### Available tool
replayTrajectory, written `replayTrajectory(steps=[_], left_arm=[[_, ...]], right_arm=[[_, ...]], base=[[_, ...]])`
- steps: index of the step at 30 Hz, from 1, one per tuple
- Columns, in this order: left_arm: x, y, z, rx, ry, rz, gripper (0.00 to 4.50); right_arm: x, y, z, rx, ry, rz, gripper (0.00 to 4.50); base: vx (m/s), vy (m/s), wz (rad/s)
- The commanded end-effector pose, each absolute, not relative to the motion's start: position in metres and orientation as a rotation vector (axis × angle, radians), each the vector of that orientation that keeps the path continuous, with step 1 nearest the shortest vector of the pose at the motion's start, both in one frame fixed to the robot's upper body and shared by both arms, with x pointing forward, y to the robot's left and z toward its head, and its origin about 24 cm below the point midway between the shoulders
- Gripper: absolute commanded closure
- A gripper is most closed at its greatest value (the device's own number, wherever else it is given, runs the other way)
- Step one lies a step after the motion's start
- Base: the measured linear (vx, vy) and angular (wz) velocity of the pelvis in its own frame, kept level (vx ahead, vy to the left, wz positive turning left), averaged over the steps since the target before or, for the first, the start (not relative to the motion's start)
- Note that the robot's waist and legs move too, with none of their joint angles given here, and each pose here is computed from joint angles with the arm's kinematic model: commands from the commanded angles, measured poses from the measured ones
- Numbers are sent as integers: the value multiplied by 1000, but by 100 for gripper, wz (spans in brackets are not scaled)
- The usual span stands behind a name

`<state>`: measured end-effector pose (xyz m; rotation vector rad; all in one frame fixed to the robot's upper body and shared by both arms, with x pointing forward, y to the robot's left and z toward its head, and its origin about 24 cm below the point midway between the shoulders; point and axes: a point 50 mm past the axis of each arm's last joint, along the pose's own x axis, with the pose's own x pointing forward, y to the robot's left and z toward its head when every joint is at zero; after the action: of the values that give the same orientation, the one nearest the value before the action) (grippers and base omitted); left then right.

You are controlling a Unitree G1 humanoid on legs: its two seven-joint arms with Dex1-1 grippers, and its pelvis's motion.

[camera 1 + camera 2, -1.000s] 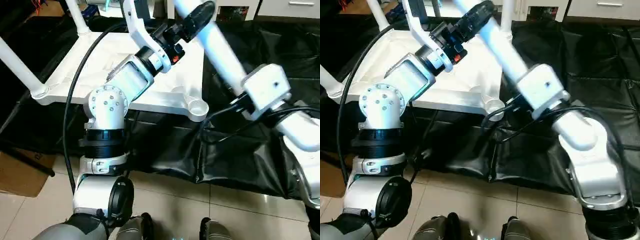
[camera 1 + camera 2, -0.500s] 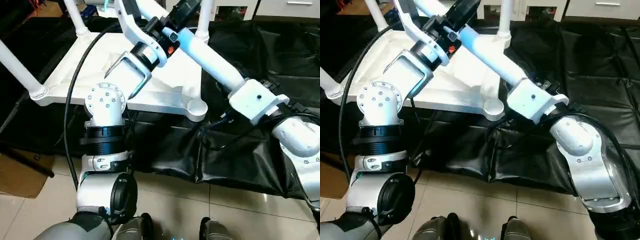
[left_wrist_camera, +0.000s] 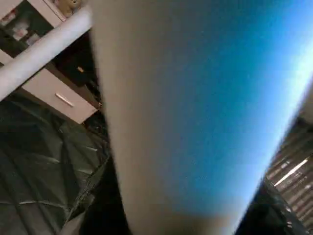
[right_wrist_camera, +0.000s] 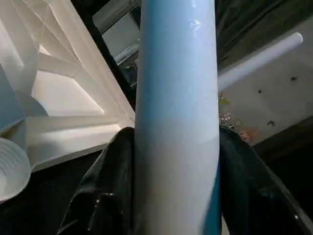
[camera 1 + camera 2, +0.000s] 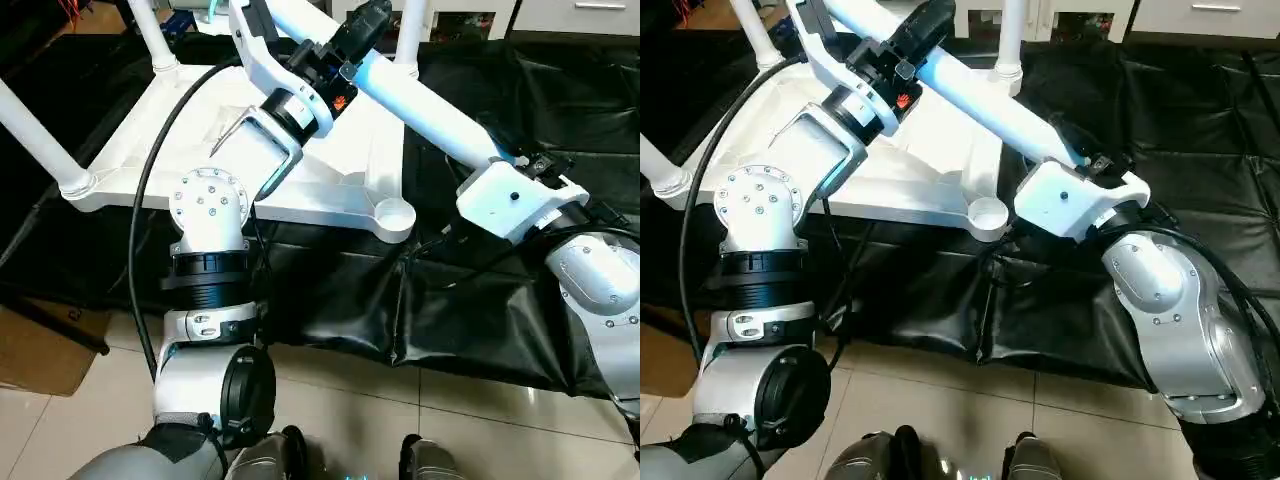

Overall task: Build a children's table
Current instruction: Pick table leg

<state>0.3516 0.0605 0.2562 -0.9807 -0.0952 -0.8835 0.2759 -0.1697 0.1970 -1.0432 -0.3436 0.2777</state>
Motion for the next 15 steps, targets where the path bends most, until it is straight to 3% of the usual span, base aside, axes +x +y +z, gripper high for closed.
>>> replayTrajectory(steps=[1,14,15], left_arm=[[351,61,264,-985,-117,-892,262],[351,63,266,-1006,-129,-889,286],[351,63,266,-1006,-129,-891,286]], right_arm=[[278,-170,193,-1077,-323,273,266],[278,-167,190,-1087,-321,290,266],[278,-167,190,-1081,-322,293,231]], base=[[0,0,0],[0,0,0],[0,0,0]])
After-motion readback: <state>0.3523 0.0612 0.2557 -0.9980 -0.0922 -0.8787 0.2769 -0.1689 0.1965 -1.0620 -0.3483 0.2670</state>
